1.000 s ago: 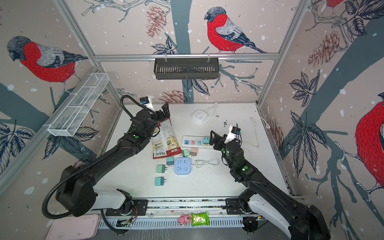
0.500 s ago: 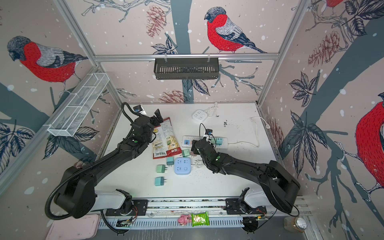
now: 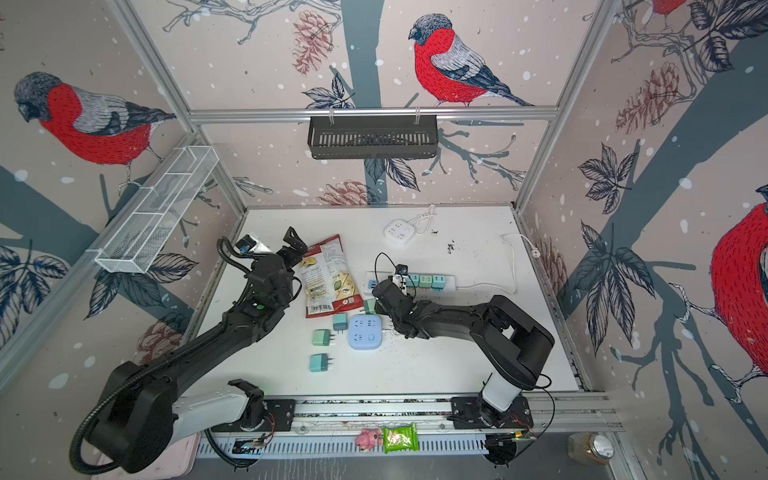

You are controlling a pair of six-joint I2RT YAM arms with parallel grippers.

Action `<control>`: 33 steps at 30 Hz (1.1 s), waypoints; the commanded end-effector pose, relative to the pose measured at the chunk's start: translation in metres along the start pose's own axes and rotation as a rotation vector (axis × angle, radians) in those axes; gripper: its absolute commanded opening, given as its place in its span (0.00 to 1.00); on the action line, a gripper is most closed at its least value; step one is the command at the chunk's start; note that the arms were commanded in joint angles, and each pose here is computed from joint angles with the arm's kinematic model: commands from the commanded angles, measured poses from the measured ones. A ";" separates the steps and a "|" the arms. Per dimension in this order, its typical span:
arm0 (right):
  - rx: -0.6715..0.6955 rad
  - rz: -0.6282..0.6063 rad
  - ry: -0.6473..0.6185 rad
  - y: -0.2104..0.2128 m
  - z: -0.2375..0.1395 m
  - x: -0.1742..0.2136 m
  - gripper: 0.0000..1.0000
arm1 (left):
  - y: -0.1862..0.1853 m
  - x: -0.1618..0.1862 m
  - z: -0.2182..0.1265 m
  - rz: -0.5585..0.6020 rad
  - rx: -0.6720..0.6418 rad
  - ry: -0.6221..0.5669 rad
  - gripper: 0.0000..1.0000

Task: Insert the plug
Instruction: 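Lower the right gripper around the pink charger and close on it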

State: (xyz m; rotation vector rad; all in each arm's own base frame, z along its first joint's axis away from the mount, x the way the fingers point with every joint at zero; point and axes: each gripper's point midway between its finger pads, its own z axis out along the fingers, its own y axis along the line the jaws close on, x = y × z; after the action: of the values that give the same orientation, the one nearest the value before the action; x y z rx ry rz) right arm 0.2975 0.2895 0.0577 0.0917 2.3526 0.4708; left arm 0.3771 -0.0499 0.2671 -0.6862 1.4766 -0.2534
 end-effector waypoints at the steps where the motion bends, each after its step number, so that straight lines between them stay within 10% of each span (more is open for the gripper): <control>1: 0.025 0.011 0.028 -0.004 0.005 0.009 0.56 | 0.007 -0.011 -0.001 -0.067 -0.043 -0.047 0.97; 33: 0.181 -0.074 0.064 -0.020 0.025 0.035 0.48 | 0.002 -0.013 -0.002 -0.061 -0.017 -0.042 0.97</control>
State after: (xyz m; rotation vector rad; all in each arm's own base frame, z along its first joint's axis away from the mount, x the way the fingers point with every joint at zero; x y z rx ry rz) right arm 0.2979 0.2932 0.0223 0.0733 2.3963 0.2775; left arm 0.3724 -0.0416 0.2685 -0.7416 1.4507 -0.2498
